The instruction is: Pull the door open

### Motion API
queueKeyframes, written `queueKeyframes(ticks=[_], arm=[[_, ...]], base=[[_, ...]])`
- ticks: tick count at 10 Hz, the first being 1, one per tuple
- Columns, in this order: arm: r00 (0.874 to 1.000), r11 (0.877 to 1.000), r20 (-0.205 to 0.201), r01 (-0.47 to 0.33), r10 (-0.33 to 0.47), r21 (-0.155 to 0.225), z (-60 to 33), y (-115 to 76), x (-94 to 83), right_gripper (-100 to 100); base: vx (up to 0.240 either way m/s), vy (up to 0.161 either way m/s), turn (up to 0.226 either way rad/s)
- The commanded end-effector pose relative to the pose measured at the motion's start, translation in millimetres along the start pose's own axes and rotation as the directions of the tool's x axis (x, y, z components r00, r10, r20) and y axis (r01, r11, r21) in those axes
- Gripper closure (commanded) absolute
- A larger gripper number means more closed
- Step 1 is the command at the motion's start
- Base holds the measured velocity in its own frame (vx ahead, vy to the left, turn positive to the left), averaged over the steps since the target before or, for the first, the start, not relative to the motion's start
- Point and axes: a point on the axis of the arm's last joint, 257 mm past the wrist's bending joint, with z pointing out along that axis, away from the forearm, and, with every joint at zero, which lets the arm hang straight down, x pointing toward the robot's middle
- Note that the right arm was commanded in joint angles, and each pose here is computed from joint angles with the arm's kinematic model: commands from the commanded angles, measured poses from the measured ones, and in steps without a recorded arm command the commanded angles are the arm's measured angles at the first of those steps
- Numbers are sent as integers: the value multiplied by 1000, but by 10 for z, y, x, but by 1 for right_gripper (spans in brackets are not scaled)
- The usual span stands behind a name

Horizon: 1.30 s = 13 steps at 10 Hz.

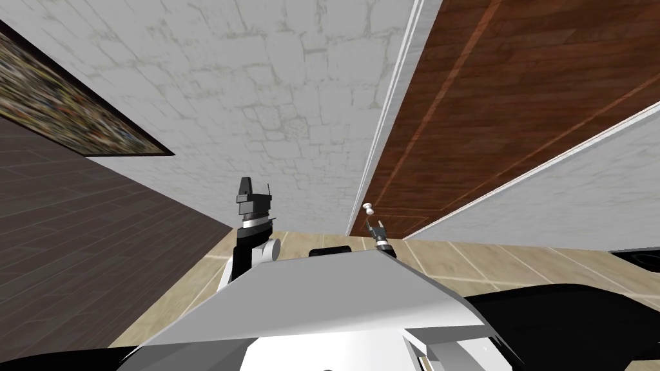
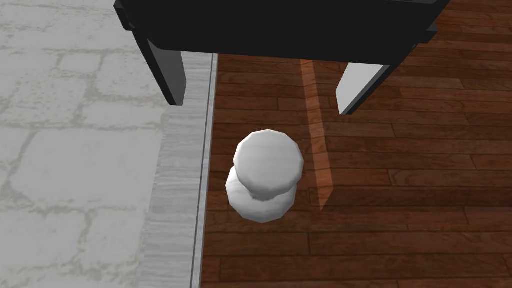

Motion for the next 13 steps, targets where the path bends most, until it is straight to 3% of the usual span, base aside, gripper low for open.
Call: queueKeyframes(ticks=[1, 5, 6, 7, 12, 13], arm=[[1000, 1000, 0, 0, 0, 21, -22, -144, 5, -100], [1000, 998, 0, 0, 0, 63, -75, -427, 12, -100], [1000, 998, 0, 0, 0, 57, -74, -388, 5, -100], [1000, 998, 0, 0, 0, 57, -74, -388, 5, 100], [1000, 998, 0, 0, 0, 57, -74, -388, 5, 100], [999, 997, -2, -40, 40, 59, -67, -395, 20, 100]], base=[[179, 8, 123], [181, -23, 112], [74, -17, 25], [-8, -1, -27], [-14, 1, 1], [-18, -6, 24]])
